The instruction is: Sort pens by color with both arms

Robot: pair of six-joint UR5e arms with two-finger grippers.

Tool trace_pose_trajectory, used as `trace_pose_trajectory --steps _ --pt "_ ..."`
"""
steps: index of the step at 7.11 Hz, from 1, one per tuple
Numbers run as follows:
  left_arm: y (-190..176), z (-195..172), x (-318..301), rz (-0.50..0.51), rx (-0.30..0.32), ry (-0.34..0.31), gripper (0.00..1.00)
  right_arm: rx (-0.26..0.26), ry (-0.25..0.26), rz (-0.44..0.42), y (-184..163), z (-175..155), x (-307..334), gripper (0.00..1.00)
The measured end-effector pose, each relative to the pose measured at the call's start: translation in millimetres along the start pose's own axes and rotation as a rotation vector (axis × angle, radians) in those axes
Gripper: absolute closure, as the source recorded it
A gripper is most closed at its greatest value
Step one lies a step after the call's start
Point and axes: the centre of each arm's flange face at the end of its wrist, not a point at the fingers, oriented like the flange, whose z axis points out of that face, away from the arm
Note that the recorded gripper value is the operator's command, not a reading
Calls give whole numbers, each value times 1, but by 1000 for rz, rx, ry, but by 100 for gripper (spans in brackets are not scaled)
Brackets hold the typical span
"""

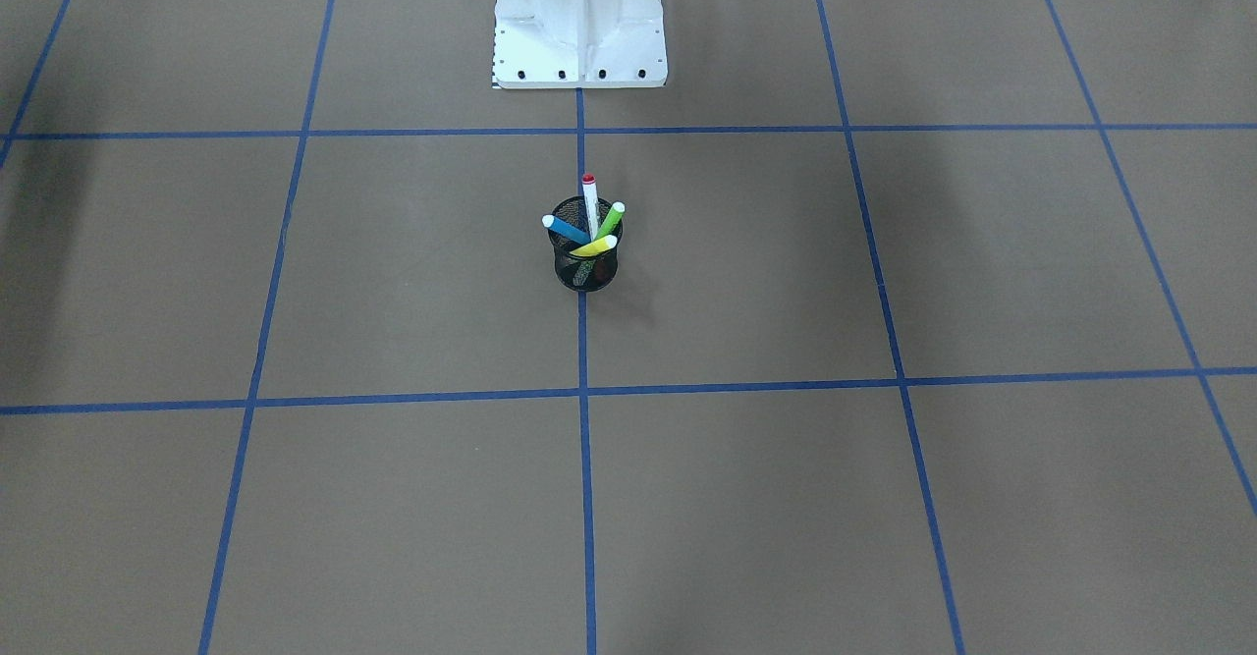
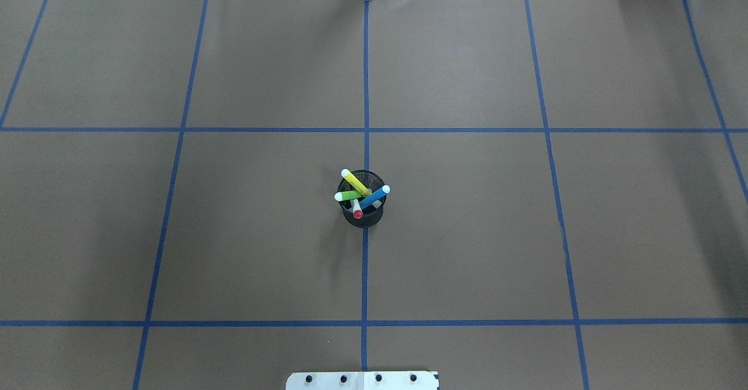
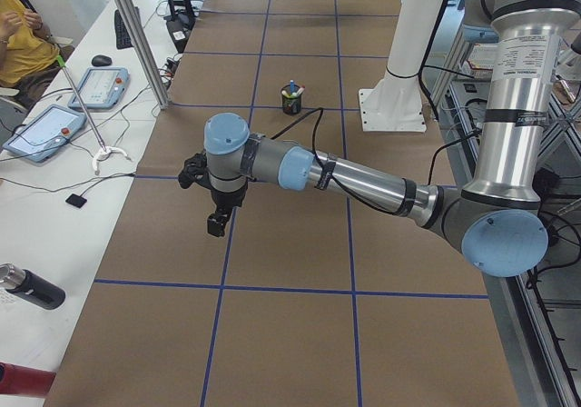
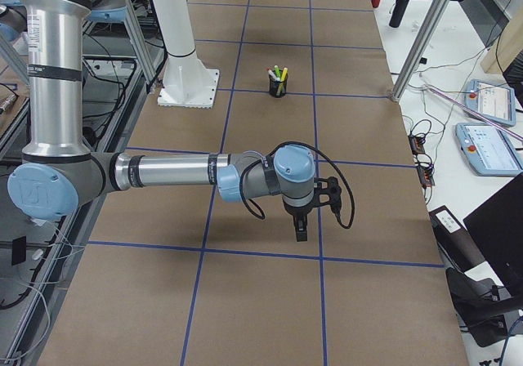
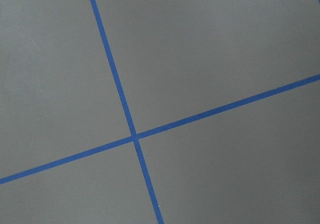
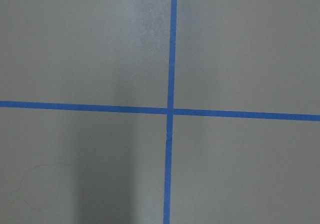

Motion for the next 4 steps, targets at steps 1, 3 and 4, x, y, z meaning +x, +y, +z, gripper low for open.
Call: trace_pose_trajectory --steps 1,3,4 --pt "-7 2 9 -2 21 6 0 9 -38 -32 -15 -2 -27 1" --pt "-30 10 39 17 34 26 0 12 -92 -35 -50 -1 -105 1" --pt "-43 14 55 2 36 38 0 2 -119 -8 -63 4 -153 1"
